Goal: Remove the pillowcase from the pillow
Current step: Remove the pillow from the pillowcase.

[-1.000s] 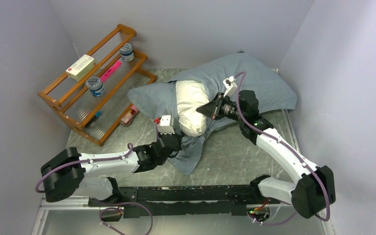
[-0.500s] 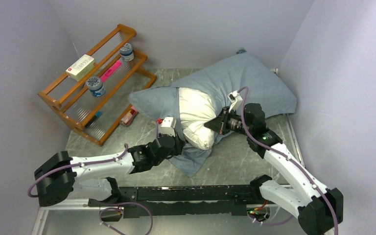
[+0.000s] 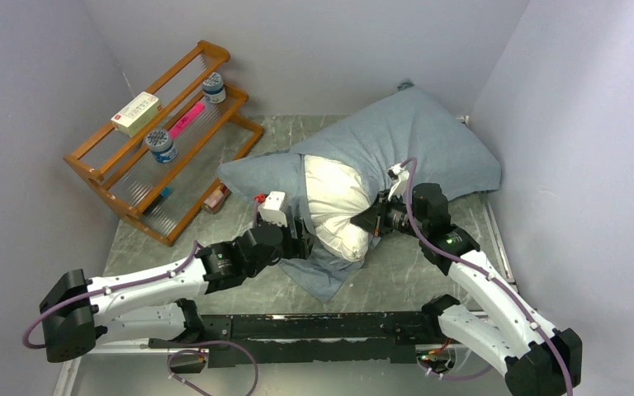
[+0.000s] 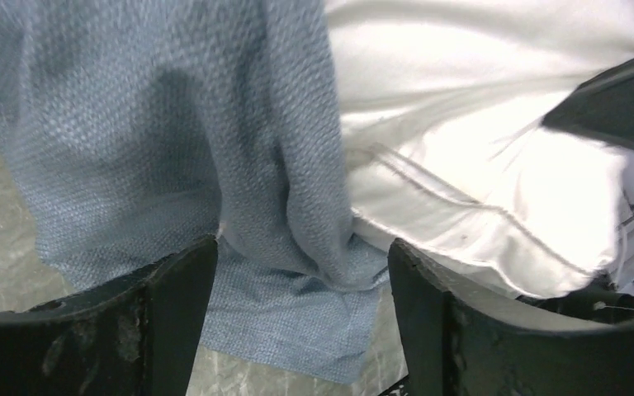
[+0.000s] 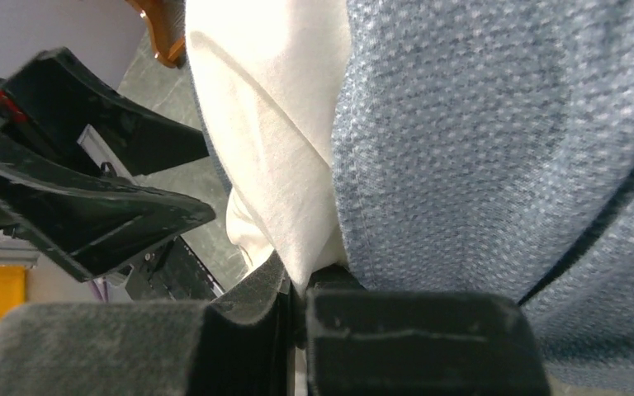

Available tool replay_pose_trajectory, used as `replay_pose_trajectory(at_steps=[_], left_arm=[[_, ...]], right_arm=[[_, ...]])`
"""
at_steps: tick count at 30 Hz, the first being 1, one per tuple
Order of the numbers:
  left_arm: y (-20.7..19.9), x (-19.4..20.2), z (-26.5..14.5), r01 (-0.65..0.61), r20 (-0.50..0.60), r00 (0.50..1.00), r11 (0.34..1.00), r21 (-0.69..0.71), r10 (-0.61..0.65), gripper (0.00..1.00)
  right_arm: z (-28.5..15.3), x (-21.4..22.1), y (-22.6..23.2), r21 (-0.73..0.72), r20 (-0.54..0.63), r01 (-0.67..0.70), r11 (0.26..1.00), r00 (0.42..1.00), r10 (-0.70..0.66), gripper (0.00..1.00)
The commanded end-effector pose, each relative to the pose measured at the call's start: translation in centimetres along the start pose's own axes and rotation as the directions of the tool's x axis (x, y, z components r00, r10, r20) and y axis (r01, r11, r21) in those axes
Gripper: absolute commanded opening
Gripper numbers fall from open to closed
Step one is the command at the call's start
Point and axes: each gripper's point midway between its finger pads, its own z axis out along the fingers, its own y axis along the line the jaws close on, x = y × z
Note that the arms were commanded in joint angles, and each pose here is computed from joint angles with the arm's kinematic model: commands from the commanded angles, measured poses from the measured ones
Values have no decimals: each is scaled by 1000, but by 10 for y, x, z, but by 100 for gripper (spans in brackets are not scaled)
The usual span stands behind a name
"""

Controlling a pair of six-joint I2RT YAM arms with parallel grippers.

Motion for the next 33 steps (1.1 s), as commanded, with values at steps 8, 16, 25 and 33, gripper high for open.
replay_pose_trajectory(at_steps=[8, 16, 25, 33], left_arm=[[6, -62, 5, -19, 88, 996, 992, -124, 30, 83], [0, -64, 31, -50, 64, 996, 992, -114, 58, 81], [54, -80, 37, -52, 53, 996, 962, -269, 68, 40], [74, -84, 40, -105, -37, 994, 954, -280, 99, 5]], right_arm=[[-3, -24, -9, 56, 109, 47, 997, 993, -53, 0], [-7, -22, -15, 96, 104, 46, 994, 993, -56, 0], [-28, -36, -30, 239, 146, 57, 969, 985, -94, 0], [-46, -38, -41, 343, 154, 38, 939, 983, -96, 0]])
